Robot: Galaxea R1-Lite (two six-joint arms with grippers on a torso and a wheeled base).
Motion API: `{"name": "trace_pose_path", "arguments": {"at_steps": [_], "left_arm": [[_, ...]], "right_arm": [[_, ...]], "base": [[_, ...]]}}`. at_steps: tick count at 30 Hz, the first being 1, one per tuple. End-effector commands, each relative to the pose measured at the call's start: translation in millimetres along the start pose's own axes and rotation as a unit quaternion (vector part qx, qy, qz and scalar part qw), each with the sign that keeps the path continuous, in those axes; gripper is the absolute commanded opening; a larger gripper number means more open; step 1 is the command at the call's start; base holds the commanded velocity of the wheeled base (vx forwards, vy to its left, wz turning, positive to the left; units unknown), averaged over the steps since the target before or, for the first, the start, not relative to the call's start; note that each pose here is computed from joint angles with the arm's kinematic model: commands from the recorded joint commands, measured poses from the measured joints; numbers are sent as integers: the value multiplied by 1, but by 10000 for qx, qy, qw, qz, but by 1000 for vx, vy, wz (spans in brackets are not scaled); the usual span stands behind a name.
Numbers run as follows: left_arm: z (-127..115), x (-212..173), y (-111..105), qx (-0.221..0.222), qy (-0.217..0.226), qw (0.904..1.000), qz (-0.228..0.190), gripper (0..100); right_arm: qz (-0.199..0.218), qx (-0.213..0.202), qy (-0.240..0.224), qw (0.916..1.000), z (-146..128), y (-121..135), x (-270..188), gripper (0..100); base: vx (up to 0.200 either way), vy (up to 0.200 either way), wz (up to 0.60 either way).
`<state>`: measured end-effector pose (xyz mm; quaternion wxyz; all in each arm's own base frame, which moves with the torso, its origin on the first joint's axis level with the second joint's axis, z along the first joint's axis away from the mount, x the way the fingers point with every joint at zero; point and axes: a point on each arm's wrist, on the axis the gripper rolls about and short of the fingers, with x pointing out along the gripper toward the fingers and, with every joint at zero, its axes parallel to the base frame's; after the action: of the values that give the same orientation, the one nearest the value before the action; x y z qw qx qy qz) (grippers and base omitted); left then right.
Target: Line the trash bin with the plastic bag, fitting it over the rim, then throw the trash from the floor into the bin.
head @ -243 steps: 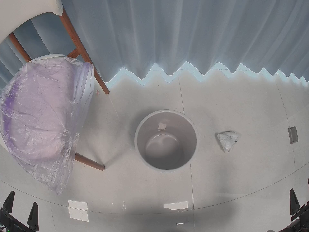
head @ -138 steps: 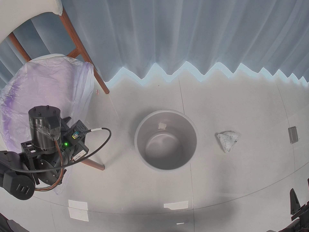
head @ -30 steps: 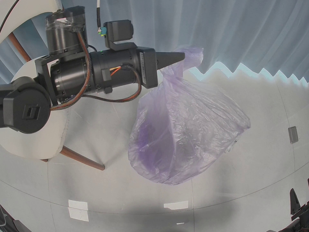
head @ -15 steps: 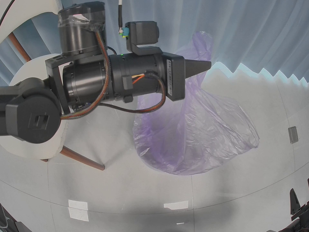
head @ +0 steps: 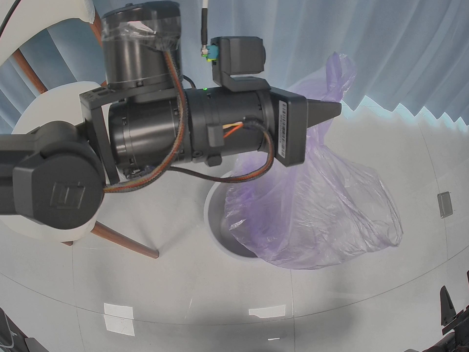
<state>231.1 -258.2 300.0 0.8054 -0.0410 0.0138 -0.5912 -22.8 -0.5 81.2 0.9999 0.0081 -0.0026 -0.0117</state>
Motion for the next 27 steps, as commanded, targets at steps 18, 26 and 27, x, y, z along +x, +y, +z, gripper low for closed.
{"name": "trace_pose_path", "arguments": {"at_steps": [18,26,27], "left_arm": [[-48,-63,13,180,796,9948,606,0],[-52,-89,-6,192,833,9948,559,0],[-52,-94,-8,204,839,9946,580,0]], "right_arm": [[-6,3,2,10000,-5,0,0,100],[-6,3,2,10000,-5,0,0,100],[-6,3,2,10000,-5,0,0,100]], "base": [[0,0,0],[0,0,0],[0,0,0]]}}
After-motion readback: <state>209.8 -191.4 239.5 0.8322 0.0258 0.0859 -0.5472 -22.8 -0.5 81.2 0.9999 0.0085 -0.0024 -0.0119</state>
